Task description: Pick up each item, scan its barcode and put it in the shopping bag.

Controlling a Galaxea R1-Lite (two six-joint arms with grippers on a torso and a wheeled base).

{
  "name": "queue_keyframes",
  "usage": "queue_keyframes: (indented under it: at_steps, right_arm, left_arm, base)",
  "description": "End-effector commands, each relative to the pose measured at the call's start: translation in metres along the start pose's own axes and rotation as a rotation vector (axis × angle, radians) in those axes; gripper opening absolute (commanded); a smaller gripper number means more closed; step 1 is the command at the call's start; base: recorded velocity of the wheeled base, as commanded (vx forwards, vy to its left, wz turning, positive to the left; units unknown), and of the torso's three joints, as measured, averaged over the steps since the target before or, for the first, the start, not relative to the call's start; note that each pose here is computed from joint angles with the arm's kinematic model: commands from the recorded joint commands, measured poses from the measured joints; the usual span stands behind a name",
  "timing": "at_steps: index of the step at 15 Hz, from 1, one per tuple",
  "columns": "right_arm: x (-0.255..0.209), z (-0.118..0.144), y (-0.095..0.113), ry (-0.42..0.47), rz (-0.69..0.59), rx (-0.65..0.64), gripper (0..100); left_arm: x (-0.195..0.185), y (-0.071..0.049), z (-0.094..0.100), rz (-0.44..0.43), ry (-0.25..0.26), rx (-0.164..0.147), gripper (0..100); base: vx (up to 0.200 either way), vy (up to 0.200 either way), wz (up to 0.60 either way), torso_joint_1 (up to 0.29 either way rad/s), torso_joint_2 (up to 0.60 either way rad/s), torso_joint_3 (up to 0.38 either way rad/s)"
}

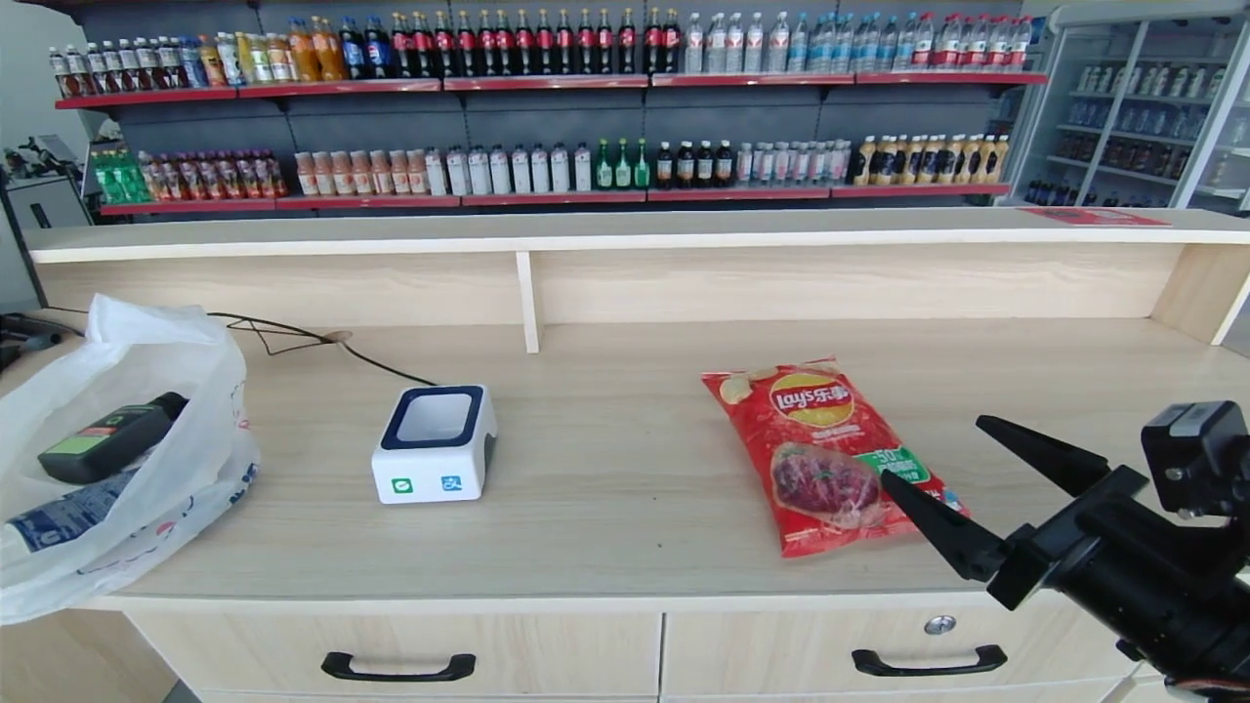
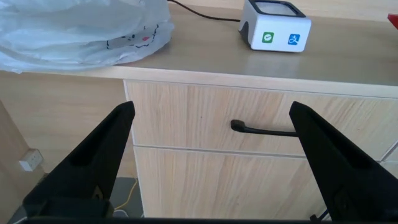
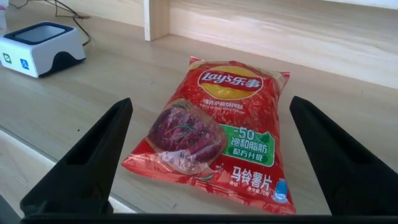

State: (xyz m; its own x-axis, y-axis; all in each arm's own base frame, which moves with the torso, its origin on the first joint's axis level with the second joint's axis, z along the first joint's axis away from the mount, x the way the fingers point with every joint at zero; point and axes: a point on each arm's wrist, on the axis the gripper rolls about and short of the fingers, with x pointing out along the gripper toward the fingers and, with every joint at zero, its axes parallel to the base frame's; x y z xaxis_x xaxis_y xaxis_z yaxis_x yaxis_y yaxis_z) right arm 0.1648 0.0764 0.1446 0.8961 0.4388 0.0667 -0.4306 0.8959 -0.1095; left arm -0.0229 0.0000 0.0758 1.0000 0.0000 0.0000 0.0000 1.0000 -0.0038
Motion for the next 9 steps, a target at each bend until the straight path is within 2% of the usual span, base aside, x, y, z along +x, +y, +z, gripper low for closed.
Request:
queue_keyframes:
  at_steps: [1, 3, 5, 7, 9]
  right_arm:
    - [-0.002, -0.003, 0.0, 0.015, 0.002, -0.002, 100]
    - [-0.01, -0.011, 0.001, 0.054, 0.003, -0.004, 100]
    - [-0.01, -0.01, 0.001, 0.048, 0.006, 0.001, 100]
    - [-0.007, -0.005, 0.002, 0.018, 0.011, 0.002, 100]
    - [0.006, 0.01, 0.001, -0.056, 0.014, 0.002, 100]
  left_arm:
    - [0.0, 0.0, 0.0, 0.0, 0.0, -0.001, 100]
    - [0.0, 0.0, 0.0, 0.002, 0.0, -0.001, 100]
    - [0.0, 0.0, 0.0, 0.002, 0.0, -0.001, 100]
    - [0.0, 0.0, 0.0, 0.002, 0.0, -0.001, 100]
    - [0.0, 0.0, 0.0, 0.0, 0.0, -0.001, 100]
  base:
    - [0.0, 0.0, 0.0, 0.0, 0.0, 0.0]
    - [0.0, 0.0, 0.0, 0.0, 0.0, 0.0]
    - [0.0, 0.0, 0.0, 0.0, 0.0, 0.0]
    - [0.0, 0.0, 0.0, 0.0, 0.0, 0.0]
    - [0.0, 0.0, 0.0, 0.0, 0.0, 0.0]
